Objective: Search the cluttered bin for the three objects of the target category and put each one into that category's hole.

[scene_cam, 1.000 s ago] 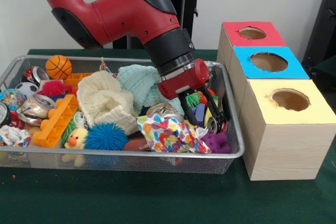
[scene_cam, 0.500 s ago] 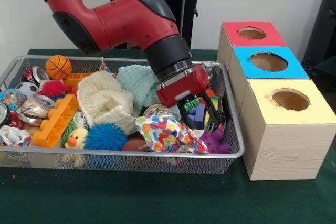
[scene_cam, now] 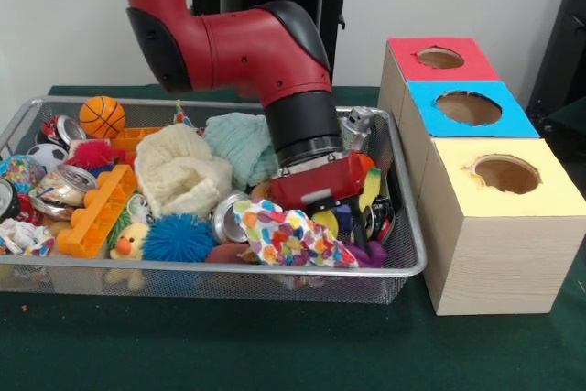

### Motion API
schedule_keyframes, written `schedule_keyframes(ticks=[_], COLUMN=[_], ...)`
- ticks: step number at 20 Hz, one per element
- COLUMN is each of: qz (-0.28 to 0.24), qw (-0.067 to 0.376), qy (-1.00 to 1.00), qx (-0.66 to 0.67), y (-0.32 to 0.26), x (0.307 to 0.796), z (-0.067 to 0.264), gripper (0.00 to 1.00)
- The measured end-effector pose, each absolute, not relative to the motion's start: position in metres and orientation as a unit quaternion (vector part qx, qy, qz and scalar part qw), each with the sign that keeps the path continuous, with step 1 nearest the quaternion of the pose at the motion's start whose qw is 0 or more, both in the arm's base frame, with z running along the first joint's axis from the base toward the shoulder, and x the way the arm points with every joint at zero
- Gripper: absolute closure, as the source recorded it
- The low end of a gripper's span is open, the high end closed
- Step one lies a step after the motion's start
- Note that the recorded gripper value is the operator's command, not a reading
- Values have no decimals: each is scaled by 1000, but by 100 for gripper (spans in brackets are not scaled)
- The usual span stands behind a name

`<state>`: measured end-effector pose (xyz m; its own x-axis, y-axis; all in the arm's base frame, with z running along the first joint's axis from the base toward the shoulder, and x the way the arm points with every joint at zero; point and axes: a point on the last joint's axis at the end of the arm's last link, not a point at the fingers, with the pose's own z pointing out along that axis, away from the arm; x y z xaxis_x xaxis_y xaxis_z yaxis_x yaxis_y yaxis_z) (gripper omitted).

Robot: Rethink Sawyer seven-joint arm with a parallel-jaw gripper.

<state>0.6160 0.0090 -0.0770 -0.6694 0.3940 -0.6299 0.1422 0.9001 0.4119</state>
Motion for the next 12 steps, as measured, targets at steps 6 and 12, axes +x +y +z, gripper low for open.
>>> schedule_keyframes(ticks=[6, 12], qz=[92, 39], qw=[425, 456], qy=[888, 878], qx=[147, 140], y=[-34, -73], x=[617, 609], z=[-79, -83], gripper=[0, 0])
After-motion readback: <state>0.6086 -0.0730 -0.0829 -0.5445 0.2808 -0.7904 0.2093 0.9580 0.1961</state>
